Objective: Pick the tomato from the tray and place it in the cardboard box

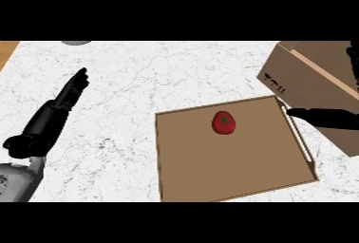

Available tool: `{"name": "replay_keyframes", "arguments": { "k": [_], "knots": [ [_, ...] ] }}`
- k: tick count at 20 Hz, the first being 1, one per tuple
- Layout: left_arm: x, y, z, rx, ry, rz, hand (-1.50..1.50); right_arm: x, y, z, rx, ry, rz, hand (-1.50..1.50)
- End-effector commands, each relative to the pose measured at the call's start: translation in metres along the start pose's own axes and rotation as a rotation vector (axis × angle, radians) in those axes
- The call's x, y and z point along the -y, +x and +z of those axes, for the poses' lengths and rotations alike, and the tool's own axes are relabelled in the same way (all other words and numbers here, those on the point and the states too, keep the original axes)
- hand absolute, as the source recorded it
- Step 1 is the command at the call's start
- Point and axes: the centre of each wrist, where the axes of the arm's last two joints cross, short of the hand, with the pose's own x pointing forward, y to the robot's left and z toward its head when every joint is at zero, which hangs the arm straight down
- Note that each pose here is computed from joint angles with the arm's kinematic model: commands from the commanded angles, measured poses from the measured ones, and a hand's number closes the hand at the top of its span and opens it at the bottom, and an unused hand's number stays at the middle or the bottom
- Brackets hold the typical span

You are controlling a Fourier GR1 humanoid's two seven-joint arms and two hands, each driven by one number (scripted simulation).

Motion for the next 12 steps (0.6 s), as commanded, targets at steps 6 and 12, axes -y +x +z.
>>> {"name": "replay_keyframes", "arguments": {
  "k": [6,12],
  "knots": [
    [0.007,0.002,-0.004,0.005,-0.053,-0.013,0.00,0.014,0.024,0.040,0.137,0.195,0.422,-1.50],
    [0.017,0.003,-0.018,0.019,-0.051,-0.024,0.00,0.003,0.060,0.026,-0.032,0.384,0.670,-1.50]
  ]
}}
